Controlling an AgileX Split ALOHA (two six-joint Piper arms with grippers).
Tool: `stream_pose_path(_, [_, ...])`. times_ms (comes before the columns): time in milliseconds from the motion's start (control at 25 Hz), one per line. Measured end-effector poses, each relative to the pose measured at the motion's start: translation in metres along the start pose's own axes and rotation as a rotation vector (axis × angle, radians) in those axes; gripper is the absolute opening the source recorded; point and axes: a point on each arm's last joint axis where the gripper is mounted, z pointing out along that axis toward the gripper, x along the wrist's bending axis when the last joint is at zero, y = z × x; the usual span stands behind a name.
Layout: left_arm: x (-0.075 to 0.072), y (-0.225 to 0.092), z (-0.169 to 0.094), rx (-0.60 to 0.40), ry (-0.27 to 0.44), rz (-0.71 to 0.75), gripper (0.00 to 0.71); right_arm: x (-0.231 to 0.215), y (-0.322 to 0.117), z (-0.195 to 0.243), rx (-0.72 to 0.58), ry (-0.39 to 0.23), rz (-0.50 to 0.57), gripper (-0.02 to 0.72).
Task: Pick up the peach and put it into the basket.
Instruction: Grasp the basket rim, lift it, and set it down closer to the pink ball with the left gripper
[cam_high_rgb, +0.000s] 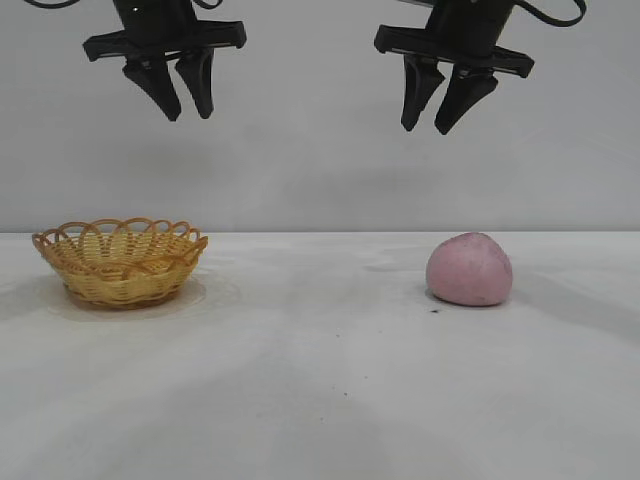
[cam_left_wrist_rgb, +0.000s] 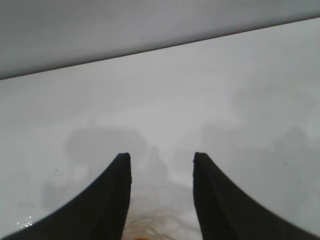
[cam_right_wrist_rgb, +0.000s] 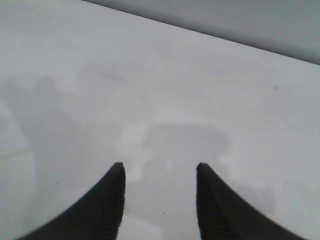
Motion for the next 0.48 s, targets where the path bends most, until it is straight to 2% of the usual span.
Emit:
stream_pose_path(320, [0.0004, -0.0006, 0.0, 0.007, 0.004, 0.005, 0.253, 0.0, 0.0, 0.0, 0.0, 0.0, 0.0, 0.321])
stream_pose_path(480, [0.0068, -0.0091, -0.0008, 0.105, 0.069, 0.115, 0.253, -0.0006, -0.0014, 0.0, 0.015, -0.007, -0.006, 0.321])
